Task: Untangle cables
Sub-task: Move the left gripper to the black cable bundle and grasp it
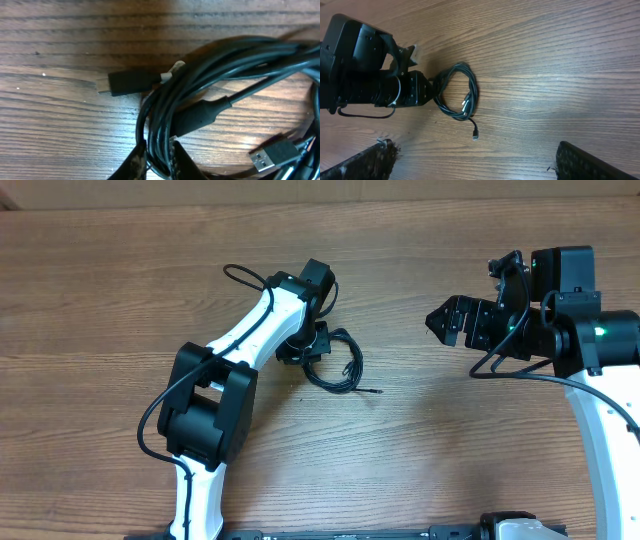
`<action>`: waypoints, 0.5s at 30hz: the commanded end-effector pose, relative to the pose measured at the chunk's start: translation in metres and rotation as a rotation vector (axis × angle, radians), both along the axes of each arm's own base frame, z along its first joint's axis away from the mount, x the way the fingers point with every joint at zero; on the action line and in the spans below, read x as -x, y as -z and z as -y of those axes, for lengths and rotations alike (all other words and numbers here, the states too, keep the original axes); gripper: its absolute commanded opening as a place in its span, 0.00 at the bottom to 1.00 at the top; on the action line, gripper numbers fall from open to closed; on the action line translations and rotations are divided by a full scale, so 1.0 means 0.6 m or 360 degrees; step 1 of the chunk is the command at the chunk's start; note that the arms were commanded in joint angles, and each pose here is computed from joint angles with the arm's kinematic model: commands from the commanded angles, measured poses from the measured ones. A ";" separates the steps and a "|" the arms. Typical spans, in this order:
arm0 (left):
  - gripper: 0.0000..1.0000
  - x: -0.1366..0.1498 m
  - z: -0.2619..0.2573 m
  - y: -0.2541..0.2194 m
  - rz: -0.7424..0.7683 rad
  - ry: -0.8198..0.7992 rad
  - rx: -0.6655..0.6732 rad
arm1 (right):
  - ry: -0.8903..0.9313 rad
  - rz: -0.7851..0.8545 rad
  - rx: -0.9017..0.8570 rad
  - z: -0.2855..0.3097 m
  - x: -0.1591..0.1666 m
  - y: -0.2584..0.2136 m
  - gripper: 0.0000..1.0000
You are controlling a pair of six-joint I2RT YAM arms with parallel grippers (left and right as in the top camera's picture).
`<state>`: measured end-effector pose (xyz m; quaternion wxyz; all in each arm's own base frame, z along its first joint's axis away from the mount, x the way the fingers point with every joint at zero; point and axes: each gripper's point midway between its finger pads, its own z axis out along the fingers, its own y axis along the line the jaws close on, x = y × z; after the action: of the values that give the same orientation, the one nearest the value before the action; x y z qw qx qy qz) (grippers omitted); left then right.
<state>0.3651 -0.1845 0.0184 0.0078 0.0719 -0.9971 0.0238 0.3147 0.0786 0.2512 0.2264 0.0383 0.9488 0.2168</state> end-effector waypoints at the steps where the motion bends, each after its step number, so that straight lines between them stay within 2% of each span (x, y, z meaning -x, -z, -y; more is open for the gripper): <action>1: 0.21 -0.014 -0.010 0.004 0.0040 -0.0045 -0.0064 | -0.0006 0.0054 -0.0008 -0.001 -0.004 -0.019 1.00; 3: 0.25 -0.021 -0.020 0.008 0.0073 -0.0047 -0.0128 | -0.0006 0.0053 -0.0008 -0.001 -0.004 -0.018 1.00; 5: 0.33 -0.027 -0.030 0.018 0.0100 -0.0079 -0.0182 | -0.0006 0.0053 -0.0008 -0.001 -0.004 -0.018 1.00; 7: 0.32 -0.029 -0.027 0.025 0.0095 -0.0084 -0.0171 | -0.0006 0.0052 -0.0008 -0.001 -0.004 -0.018 1.00; 10: 0.21 -0.029 -0.020 0.034 0.0083 -0.0084 -0.0136 | -0.0006 0.0053 -0.0008 -0.001 -0.004 -0.018 1.00; 13: 0.18 -0.029 -0.012 0.043 0.0076 -0.0074 -0.0122 | -0.0006 0.0051 -0.0009 -0.001 -0.004 -0.018 1.00; 14: 0.14 -0.027 -0.007 0.045 0.0064 -0.0071 -0.0102 | -0.0001 0.0047 -0.0012 -0.001 -0.004 -0.017 1.00; 15: 0.04 -0.026 -0.006 0.045 0.0059 -0.0070 -0.0095 | 0.0007 0.0042 -0.0016 -0.001 -0.004 -0.017 1.00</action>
<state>0.3830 -0.1781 0.0088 -0.0292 0.0910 -0.9954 -0.0004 0.3142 0.0786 0.2509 0.2253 0.0388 0.9491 0.2168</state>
